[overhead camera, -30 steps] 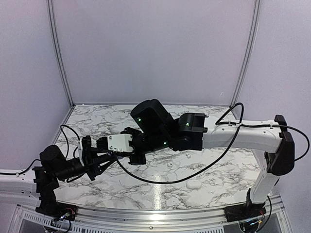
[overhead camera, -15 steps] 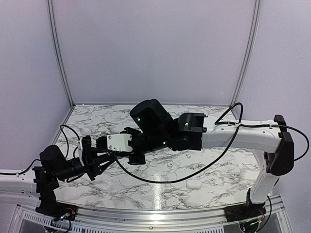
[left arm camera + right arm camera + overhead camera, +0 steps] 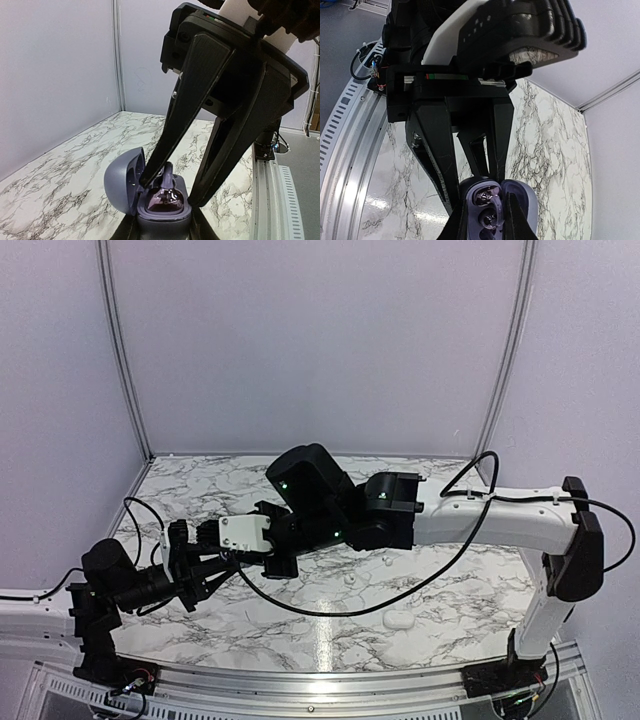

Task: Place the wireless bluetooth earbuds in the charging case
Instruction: Insert the left earbud into the left side groove of the charging case.

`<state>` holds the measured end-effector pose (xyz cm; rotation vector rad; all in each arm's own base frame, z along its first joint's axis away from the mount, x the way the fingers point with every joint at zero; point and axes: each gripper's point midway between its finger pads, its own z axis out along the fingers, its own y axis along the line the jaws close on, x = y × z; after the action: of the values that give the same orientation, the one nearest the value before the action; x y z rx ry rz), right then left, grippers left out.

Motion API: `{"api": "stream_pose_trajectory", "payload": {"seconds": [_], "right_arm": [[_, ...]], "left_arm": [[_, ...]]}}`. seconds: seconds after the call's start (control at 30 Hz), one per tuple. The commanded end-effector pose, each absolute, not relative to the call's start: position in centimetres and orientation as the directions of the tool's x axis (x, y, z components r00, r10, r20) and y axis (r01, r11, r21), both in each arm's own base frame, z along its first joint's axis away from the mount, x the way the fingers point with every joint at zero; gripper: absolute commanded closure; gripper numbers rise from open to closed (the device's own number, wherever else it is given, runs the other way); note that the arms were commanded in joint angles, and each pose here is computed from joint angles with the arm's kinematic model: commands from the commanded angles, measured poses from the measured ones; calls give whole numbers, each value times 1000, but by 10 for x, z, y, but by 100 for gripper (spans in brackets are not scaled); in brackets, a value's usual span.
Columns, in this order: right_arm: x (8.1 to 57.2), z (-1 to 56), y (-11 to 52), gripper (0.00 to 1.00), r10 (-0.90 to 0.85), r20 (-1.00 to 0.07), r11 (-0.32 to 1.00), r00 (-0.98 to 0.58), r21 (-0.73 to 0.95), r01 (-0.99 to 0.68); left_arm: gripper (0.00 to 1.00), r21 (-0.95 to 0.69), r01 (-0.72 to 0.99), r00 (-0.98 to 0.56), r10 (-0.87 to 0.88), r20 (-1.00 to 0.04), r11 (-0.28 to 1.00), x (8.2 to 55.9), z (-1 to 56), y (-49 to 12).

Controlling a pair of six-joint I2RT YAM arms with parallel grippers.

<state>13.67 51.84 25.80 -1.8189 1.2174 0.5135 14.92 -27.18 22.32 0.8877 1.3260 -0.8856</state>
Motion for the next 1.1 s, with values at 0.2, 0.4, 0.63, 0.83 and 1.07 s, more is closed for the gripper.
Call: {"api": "stream_pose_trajectory", "payload": {"seconds": [0.2, 0.4, 0.63, 0.83, 1.07], "right_arm": [[135, 263, 527, 82, -525, -731, -146, 436, -427, -892], [132, 269, 525, 77, -510, -739, -150, 440, -427, -892], [126, 286, 521, 76, -472, -760, -155, 448, -429, -890], [120, 293, 518, 75, -452, -770, -168, 451, -423, -890], [123, 298, 515, 74, -450, -770, -148, 452, -435, -888]], "left_arm": [[100, 55, 918, 98, -90, -991, 393, 143, 246, -271], [100, 49, 915, 96, -97, -991, 400, 144, 247, -269], [100, 45, 914, 93, -98, -991, 403, 144, 246, -269], [100, 51, 914, 96, -93, -991, 404, 145, 246, -269], [100, 53, 917, 95, -88, -992, 396, 144, 245, -271]]}}
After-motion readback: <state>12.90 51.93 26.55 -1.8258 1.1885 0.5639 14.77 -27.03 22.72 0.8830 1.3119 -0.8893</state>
